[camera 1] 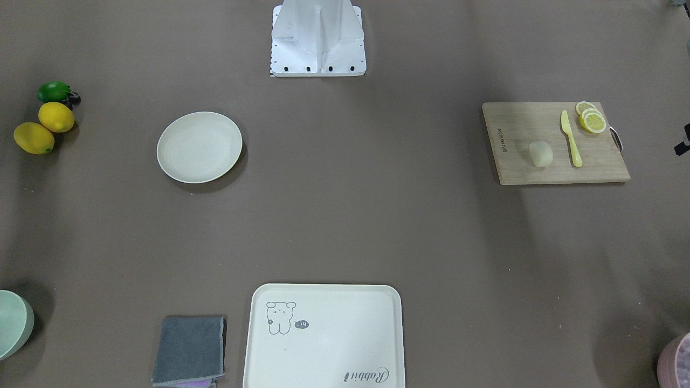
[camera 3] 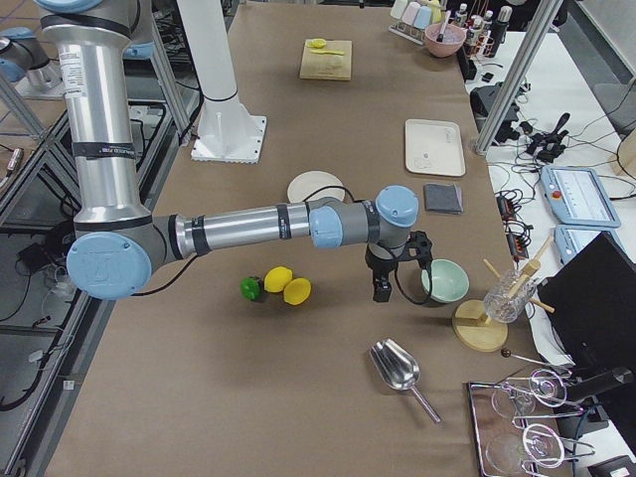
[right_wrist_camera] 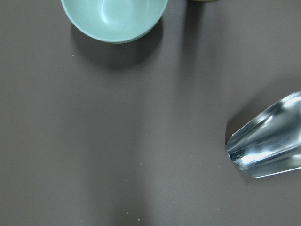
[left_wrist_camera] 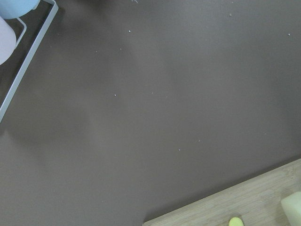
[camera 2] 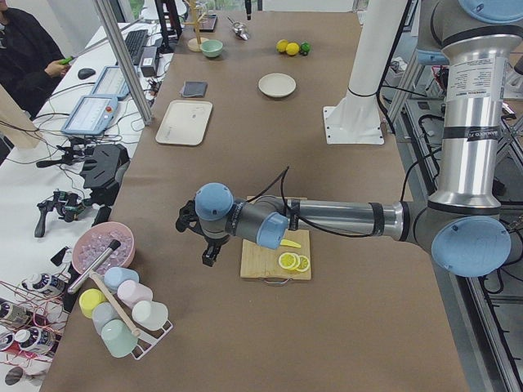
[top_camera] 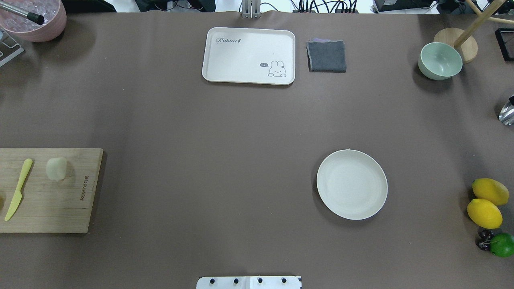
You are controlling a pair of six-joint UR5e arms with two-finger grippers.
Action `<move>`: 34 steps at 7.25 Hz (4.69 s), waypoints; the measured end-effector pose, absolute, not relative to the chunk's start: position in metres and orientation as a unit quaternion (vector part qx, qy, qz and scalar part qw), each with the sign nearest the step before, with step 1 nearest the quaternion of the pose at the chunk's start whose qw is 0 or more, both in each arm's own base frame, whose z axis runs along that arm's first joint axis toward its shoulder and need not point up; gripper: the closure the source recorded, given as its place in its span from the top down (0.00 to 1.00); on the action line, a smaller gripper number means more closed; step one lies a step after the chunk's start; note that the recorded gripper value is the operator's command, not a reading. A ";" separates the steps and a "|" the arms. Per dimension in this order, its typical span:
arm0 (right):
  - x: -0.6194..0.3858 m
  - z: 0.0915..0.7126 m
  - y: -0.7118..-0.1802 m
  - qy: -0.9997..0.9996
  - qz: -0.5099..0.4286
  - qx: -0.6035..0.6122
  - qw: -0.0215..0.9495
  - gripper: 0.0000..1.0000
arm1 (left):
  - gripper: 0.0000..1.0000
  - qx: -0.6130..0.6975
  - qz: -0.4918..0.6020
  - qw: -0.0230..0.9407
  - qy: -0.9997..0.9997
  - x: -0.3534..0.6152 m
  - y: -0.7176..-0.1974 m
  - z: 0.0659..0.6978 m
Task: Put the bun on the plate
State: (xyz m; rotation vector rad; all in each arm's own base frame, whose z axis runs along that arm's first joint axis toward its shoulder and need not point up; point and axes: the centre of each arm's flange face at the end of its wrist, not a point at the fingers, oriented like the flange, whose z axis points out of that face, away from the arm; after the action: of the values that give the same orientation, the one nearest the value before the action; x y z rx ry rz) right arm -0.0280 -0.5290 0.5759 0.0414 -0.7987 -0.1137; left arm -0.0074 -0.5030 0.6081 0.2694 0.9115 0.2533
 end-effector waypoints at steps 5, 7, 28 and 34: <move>-0.029 0.576 -0.505 -0.417 -0.056 0.011 0.907 1.00 | 0.98 0.115 0.084 0.899 0.413 -0.011 -0.500 0.594; -0.029 0.576 -0.504 -0.416 -0.056 0.012 0.908 1.00 | 0.98 0.103 0.070 0.908 0.401 -0.010 -0.502 0.589; -0.344 0.473 -0.411 -0.483 -0.057 0.002 0.874 0.31 | 0.98 0.076 0.029 0.904 0.419 0.011 -0.497 0.571; -0.353 0.476 -0.405 -0.481 -0.067 -0.003 0.874 0.00 | 0.98 0.076 0.025 0.904 0.419 0.011 -0.498 0.568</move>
State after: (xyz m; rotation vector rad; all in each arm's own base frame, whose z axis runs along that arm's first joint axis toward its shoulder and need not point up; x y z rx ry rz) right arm -0.3532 -0.4053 0.4761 -0.0066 -1.0043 -0.1408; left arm 0.0113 -0.4976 0.5680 0.1581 0.8658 0.0506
